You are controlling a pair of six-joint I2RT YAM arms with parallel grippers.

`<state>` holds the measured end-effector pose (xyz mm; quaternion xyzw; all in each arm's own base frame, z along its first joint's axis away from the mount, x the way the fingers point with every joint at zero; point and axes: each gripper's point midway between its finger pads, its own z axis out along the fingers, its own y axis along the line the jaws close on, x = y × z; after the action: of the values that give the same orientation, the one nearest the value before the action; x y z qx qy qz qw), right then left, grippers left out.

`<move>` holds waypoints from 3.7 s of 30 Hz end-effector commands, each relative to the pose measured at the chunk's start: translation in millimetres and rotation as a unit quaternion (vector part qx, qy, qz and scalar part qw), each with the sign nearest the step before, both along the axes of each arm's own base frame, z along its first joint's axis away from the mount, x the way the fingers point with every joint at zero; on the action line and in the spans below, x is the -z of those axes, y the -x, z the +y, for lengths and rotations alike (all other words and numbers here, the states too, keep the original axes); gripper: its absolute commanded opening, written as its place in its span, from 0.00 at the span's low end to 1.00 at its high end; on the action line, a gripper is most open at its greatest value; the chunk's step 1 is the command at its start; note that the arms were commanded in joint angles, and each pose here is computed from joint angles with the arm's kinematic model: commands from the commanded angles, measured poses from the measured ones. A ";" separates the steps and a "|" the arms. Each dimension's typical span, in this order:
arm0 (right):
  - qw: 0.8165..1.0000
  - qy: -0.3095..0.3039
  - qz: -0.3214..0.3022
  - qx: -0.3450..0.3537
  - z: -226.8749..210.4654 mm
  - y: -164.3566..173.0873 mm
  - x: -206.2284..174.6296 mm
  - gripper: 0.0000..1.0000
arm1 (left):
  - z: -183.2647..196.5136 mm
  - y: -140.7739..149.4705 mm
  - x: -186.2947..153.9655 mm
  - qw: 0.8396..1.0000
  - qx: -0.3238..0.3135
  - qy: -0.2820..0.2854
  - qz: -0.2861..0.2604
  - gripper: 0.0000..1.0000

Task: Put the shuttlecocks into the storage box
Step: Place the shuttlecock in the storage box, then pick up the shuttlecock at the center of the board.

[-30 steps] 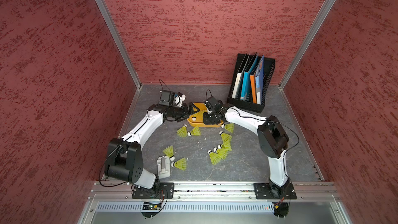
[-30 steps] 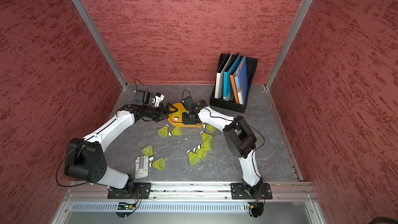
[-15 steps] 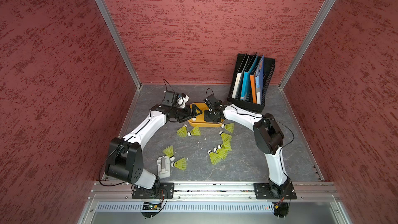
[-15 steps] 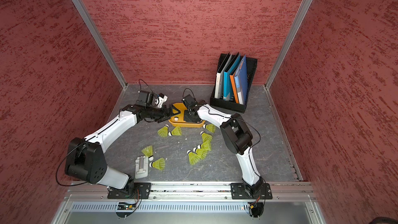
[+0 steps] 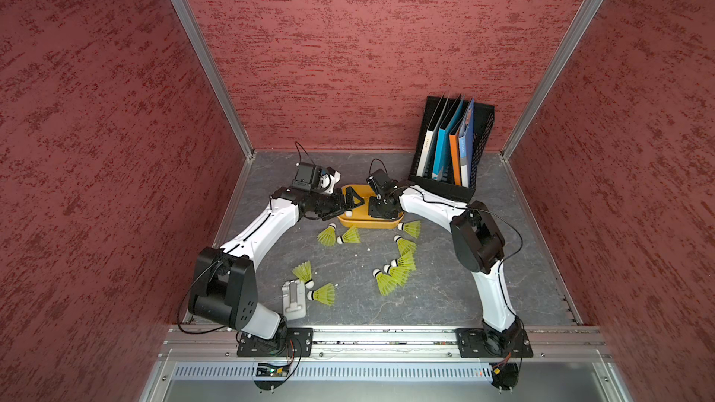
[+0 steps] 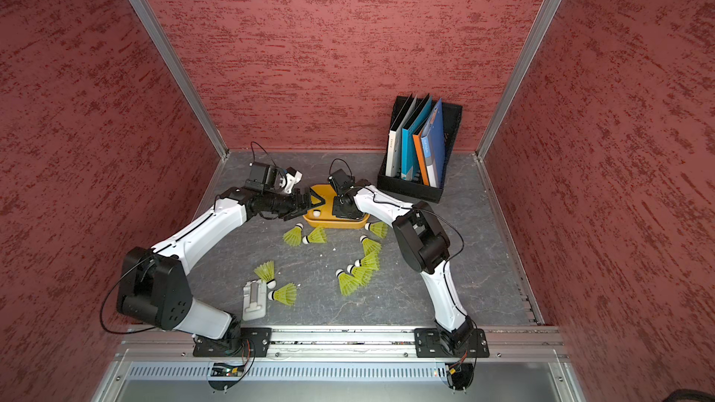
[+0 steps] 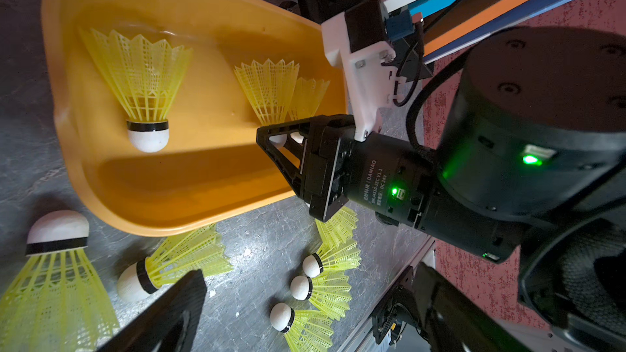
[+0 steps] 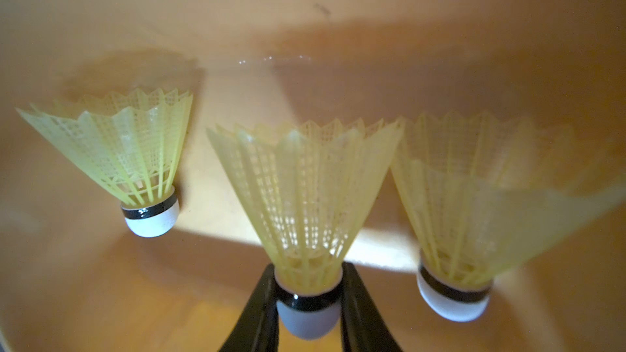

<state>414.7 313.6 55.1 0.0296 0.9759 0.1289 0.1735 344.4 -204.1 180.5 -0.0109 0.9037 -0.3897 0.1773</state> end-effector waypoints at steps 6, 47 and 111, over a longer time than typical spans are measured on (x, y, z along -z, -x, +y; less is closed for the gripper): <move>0.999 0.014 -0.002 0.029 -7.3 -10.8 2.3 0.21 | -1.8 -1.9 -6.6 1.000 0.006 -0.003 -0.012 1.00; 0.998 -0.006 -0.005 0.060 -8.8 -10.5 -27.2 0.42 | 0.9 0.9 -6.1 1.000 0.002 -0.009 -0.014 1.00; 0.994 -0.076 -0.079 0.013 -137.0 159.8 -102.9 0.75 | -99.3 102.8 81.6 0.851 0.434 -0.211 -0.207 0.97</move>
<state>260.9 182.8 160.7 0.0246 0.9442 0.1993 0.2610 223.5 -288.9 93.6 0.4812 0.8359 -0.2307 0.1285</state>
